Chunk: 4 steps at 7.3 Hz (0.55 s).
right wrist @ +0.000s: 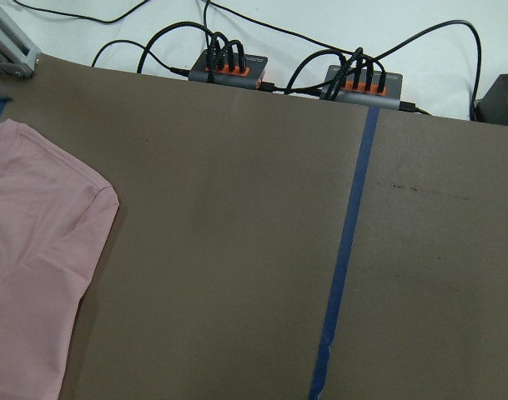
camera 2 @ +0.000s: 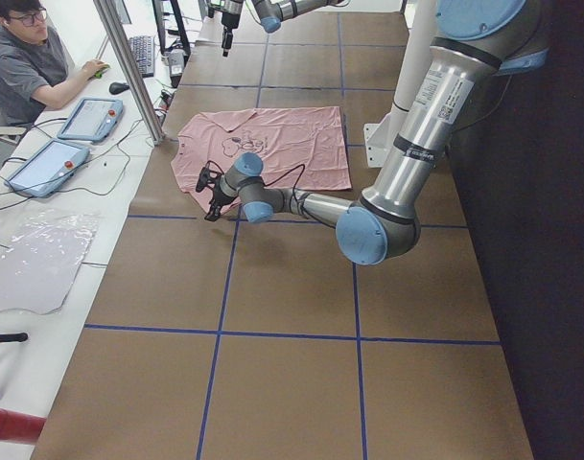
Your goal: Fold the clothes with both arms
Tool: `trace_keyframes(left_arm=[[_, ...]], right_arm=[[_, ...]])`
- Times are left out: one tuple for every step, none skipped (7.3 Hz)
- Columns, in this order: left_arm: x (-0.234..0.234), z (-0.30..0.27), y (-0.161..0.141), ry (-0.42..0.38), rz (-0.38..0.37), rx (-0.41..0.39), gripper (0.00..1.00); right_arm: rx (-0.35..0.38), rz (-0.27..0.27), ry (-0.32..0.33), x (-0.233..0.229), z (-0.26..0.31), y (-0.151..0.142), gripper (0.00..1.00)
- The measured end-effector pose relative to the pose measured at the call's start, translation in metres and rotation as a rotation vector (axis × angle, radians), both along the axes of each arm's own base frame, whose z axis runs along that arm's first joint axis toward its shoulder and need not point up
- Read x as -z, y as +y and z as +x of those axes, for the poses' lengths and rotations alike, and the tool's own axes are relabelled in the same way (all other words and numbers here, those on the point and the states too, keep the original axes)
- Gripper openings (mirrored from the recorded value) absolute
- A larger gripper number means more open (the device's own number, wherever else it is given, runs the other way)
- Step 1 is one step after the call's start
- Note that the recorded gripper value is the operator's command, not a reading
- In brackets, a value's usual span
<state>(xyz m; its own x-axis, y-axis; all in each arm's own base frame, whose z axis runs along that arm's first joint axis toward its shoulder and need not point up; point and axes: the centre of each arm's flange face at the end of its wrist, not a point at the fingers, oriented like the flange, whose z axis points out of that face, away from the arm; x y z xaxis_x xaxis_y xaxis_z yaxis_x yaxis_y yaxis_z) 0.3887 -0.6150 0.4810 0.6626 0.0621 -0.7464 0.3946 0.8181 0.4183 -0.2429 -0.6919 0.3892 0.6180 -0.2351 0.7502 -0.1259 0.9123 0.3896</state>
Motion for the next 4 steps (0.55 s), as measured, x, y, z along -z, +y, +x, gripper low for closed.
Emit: trace_keyframes(left_arm=[[-0.004, 0.0046, -0.0003, -0.002, -0.001, 0.0, 0.63], [-0.0051, 0.0069, -0.0001, -0.003, -0.001, -0.001, 0.61], [-0.0052, 0.0096, 0.0013, -0.003, 0.0, -0.005, 0.51], [-0.0049, 0.0122, 0.0028, -0.002, 0.001, -0.009, 0.2]], right_arm=[[-0.001, 0.0, 0.0, -0.0005, 0.0004, 0.0, 1.0], [-0.002, 0.0, 0.001, -0.0007, 0.0006, 0.0, 1.0], [-0.002, -0.001, 0.002, -0.0009, 0.0006, 0.0, 1.0], [-0.002, -0.001, 0.002, -0.0013, 0.0007, 0.0, 1.0]])
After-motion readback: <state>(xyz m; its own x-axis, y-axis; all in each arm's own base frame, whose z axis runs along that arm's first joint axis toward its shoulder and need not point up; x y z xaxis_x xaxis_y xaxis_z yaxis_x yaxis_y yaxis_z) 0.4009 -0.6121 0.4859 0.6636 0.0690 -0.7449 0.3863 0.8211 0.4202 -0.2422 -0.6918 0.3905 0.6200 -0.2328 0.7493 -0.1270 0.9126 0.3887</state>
